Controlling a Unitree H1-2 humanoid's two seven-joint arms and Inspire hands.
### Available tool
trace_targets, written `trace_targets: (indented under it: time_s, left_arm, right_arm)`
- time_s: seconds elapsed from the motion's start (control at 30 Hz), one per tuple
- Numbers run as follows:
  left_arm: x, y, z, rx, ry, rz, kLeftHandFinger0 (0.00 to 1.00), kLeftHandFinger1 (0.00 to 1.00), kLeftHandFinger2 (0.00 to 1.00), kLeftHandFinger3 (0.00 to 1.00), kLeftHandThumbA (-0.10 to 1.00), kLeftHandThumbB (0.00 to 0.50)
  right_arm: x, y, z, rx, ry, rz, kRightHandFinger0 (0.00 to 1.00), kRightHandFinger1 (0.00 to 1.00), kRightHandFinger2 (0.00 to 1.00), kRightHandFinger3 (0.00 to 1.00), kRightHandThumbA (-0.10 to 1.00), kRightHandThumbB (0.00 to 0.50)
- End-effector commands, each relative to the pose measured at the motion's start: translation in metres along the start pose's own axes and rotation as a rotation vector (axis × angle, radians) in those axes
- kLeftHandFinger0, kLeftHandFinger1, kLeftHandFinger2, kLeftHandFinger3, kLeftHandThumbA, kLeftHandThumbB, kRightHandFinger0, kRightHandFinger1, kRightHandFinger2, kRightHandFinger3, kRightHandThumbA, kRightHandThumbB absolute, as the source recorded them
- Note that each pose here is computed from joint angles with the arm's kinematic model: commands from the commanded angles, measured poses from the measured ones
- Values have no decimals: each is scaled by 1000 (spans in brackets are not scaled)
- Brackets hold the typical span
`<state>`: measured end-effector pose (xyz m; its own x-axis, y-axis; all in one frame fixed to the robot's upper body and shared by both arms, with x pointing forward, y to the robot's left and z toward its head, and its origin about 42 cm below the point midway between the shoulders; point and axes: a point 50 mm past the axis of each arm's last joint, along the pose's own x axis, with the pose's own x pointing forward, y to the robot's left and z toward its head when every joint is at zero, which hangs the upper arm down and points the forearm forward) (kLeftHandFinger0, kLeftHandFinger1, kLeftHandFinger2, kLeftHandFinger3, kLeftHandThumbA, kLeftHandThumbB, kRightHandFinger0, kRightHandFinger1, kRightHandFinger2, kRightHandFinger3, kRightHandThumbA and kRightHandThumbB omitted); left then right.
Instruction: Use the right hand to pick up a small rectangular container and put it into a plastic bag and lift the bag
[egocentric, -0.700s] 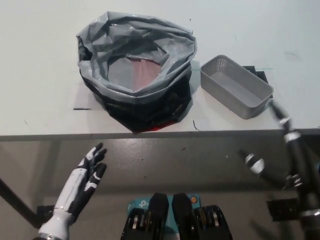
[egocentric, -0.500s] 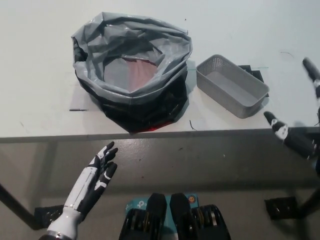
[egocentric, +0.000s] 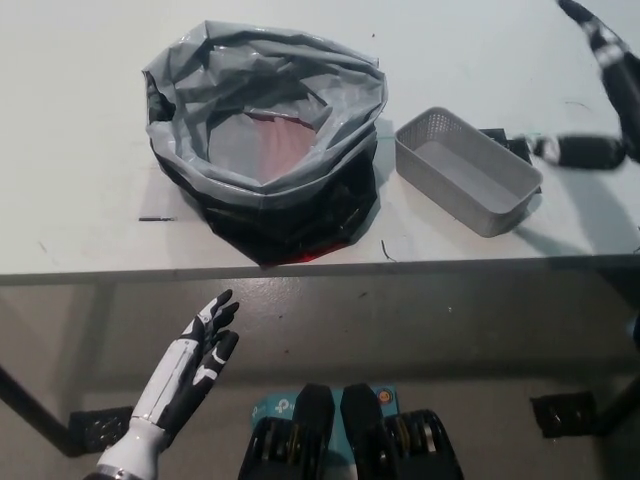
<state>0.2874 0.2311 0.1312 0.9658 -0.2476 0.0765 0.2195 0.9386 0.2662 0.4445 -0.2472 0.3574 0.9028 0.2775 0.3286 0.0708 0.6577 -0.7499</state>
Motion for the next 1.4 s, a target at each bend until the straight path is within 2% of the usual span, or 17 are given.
trace_targets:
  time_s: [0.0,0.07,0.23,0.27,0.43,0.53,0.67,0.77,0.83,0.93,1.0,1.07,1.1,1.17,1.2,1.23,1.37]
  left_arm:
    - [-3,3,8,40,-63,-25,1000,1000,1000,1000,904,257]
    - [-4,4,6,42,-63,-24,1000,1000,1000,1000,903,248]
    - [-6,4,4,47,-43,-27,1000,1000,1000,1000,889,262]
    - [-6,4,3,47,-44,-27,1000,1000,1000,1000,874,255]
    - [-5,3,1,48,-40,-28,1000,1000,1000,1000,858,253]
    - [-6,0,1,51,-39,-32,1000,1000,1000,1000,853,251]
    - [-12,-1,-1,49,-24,-37,1000,1000,1000,1000,846,243]
    - [-17,-4,-4,44,-17,-38,1000,1000,1000,1000,849,253]
    - [-19,-4,-5,44,-15,-37,1000,1000,1000,1000,849,251]
    - [-18,-4,-5,34,-20,-38,1000,1000,1000,1000,832,242]
    - [-18,-3,-5,32,-22,-40,1000,1000,1000,1000,829,245]
    - [-19,-3,-5,35,-21,-40,1000,1000,1000,1000,826,248]
    - [-19,-3,-5,38,-20,-40,1000,1000,1000,1000,834,255]
    - [-18,-3,-4,48,-19,-38,1000,1000,1000,1000,848,255]
    - [-18,-3,-4,46,-22,-38,1000,1000,1000,1000,847,255]
    - [-17,-3,-4,45,-22,-38,1000,1000,1000,1000,848,256]
    - [-17,-3,-4,45,-24,-37,1000,1000,1000,1000,852,263]
  right_arm:
    - [106,-46,45,-240,272,377,1000,1000,1000,1000,1000,445]
    - [121,-39,51,-268,301,422,1000,1000,1000,1000,1000,426]
    - [147,-20,64,-323,348,475,1000,1000,1000,1000,1000,447]
    - [151,-15,64,-328,366,484,1000,1000,1000,1000,1000,464]
    - [166,5,65,-362,422,516,1000,1000,1000,1000,1000,451]
    - [169,17,62,-330,446,573,1000,1000,1000,1000,1000,411]
    - [168,33,56,-342,471,606,1000,1000,1000,1000,1000,409]
    - [165,47,47,-388,485,651,1000,1000,1000,1000,1000,374]
    - [163,50,41,-383,513,623,1000,1000,1000,1000,1000,420]
    - [162,54,33,-390,544,615,1000,1000,1000,1000,1000,422]
    - [161,54,28,-364,553,624,1000,1000,1000,1000,1000,414]
    - [160,55,24,-326,542,675,1000,1000,1000,1000,1000,348]
    - [160,55,23,-314,539,684,1000,1000,1000,1000,1000,334]
    - [159,58,19,-303,532,679,1000,1000,1000,1000,1000,336]
    - [158,61,17,-316,546,661,1000,1000,1000,1000,1000,376]
    - [157,63,16,-330,553,658,1000,1000,1000,1000,1000,389]
    - [155,68,14,-372,552,660,1000,1000,1000,1000,1000,393]
